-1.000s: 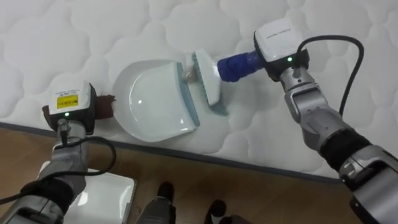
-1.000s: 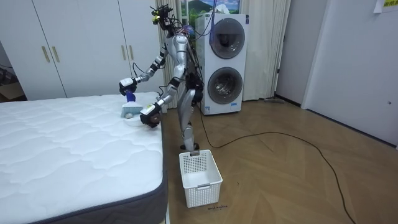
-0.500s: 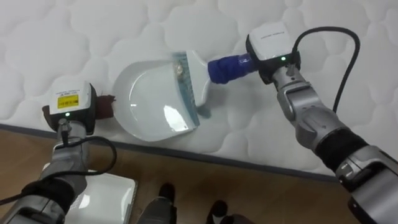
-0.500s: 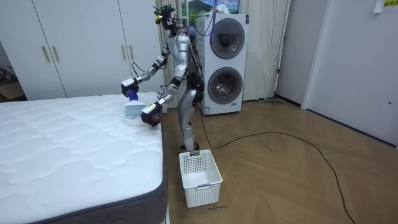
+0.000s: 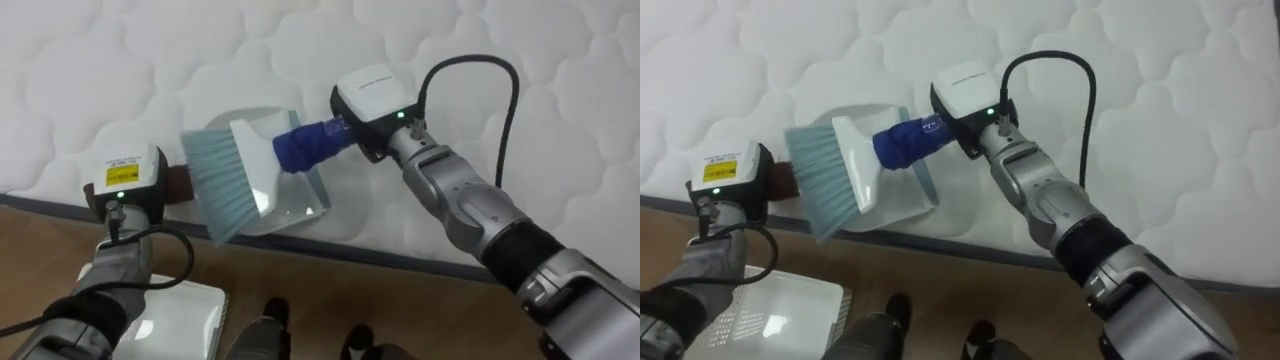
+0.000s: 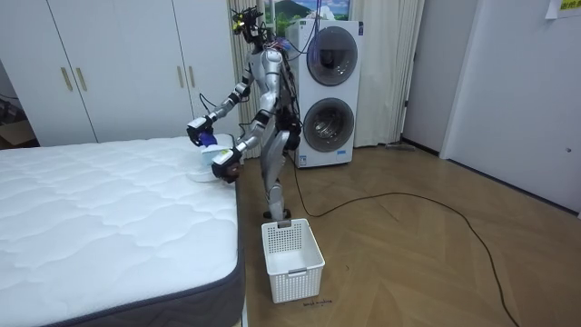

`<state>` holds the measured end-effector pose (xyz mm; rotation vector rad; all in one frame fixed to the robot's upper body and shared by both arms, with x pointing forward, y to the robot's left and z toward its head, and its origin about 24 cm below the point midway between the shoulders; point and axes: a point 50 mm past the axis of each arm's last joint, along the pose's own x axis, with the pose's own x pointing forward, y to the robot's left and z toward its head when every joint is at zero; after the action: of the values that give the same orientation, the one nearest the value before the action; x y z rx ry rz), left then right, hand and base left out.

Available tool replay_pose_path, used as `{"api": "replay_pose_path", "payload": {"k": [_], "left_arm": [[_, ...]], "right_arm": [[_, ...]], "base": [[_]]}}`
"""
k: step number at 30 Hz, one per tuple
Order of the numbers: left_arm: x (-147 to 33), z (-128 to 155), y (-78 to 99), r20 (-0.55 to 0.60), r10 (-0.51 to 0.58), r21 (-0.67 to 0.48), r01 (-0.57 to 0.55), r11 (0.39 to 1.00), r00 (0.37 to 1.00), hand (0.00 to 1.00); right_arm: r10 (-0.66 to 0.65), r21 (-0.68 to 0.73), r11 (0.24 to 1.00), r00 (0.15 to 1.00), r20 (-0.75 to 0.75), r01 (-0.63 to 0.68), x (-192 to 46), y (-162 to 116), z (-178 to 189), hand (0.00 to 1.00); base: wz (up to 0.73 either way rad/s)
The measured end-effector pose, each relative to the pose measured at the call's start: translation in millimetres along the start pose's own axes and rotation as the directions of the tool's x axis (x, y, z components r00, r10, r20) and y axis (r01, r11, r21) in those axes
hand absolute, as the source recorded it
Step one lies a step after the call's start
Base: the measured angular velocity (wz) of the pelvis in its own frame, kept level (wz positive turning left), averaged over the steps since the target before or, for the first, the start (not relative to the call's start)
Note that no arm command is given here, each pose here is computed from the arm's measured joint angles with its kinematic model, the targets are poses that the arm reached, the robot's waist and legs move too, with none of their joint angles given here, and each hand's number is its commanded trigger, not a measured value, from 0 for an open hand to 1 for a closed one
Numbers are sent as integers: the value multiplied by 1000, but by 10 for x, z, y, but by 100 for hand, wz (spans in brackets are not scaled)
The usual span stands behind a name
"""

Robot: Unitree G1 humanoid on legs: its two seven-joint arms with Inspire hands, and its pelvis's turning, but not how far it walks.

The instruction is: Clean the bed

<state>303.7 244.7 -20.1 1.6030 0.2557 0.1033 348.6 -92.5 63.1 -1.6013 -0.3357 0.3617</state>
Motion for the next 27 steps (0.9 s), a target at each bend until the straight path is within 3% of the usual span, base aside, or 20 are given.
{"api": "replay_pose_path", "payload": {"k": [19, 27], "left_arm": [[-24, -33, -44, -4, -8, -2, 8, 1000, 1000, 100], [-69, -32, -92, 3, -6, -29, 6, 1000, 1000, 100]], "right_arm": [[-3, 48, 999, 1000, 29, 2, -9, -9, 6, 100], [-14, 241, 970, 995, -96, 36, -137, 77, -297, 100]], "base": [[2], [3]]}}
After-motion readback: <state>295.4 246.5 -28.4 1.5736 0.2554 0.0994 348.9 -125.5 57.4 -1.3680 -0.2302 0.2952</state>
